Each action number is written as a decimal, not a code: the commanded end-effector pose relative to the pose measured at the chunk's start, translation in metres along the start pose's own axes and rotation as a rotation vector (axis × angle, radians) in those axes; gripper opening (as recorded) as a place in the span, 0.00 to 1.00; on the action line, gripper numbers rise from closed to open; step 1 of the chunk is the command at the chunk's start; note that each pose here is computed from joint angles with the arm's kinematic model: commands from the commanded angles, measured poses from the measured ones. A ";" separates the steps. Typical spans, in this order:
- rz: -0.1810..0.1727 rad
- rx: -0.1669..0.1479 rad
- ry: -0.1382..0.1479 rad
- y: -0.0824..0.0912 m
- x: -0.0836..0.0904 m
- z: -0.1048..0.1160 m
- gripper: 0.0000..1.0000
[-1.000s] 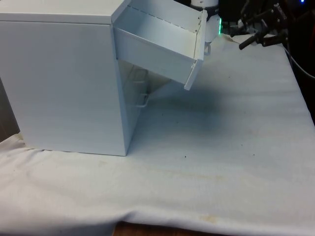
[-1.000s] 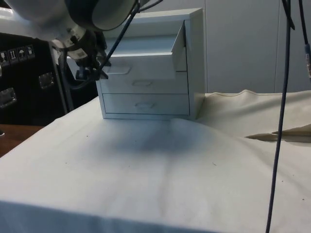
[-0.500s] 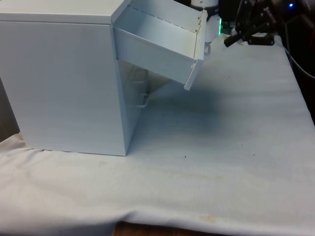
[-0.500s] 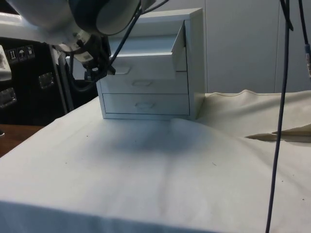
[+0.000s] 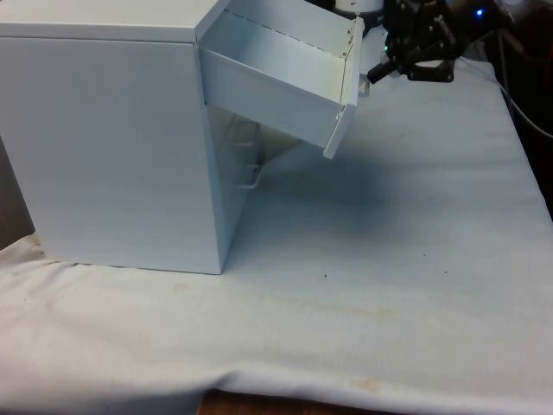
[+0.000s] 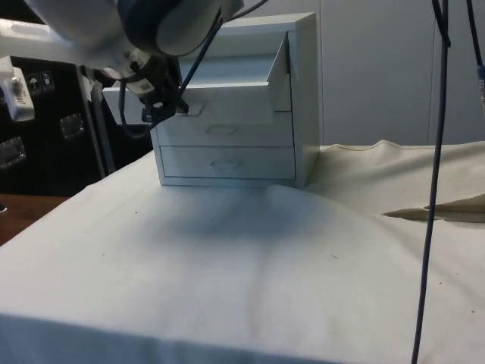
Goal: Open the drawer, then close it.
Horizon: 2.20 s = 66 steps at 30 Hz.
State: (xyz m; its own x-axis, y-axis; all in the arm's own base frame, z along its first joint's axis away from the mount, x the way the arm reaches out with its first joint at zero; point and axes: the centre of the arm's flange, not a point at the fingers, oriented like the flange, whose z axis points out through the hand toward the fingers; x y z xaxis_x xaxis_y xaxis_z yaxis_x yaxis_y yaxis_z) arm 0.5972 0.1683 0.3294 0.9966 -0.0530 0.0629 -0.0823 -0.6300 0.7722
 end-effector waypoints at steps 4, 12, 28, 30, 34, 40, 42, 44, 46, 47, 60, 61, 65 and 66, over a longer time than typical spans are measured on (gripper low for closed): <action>0.001 0.004 0.002 0.008 0.001 0.007 0.00; 0.004 -0.005 -0.008 0.017 0.003 0.013 0.00; -0.048 -0.016 0.029 0.016 -0.002 0.013 0.00; -0.053 -0.017 0.034 0.017 -0.003 0.014 0.00; -0.058 -0.021 0.039 0.021 -0.004 0.016 0.00; -0.061 -0.027 0.037 0.032 -0.002 0.020 0.00; -0.055 -0.020 0.030 0.024 -0.004 0.013 0.00; -0.061 -0.029 0.038 0.036 -0.001 0.020 0.00; -0.060 -0.032 0.037 0.039 0.000 0.020 0.00; -0.058 -0.036 0.036 0.043 0.000 0.020 0.00; -0.052 -0.062 0.032 0.066 0.006 0.024 0.00; -0.052 -0.062 0.032 0.066 0.006 0.024 0.00; -0.048 -0.067 0.026 0.076 0.009 0.029 0.00; -0.042 -0.064 0.018 0.071 0.008 0.027 0.00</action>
State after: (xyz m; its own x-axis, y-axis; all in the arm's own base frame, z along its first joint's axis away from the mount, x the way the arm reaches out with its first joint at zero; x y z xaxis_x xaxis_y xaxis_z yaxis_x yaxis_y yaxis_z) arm 0.5993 0.0999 0.3683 0.9991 -0.0162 0.0400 -0.0420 -0.5794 0.8140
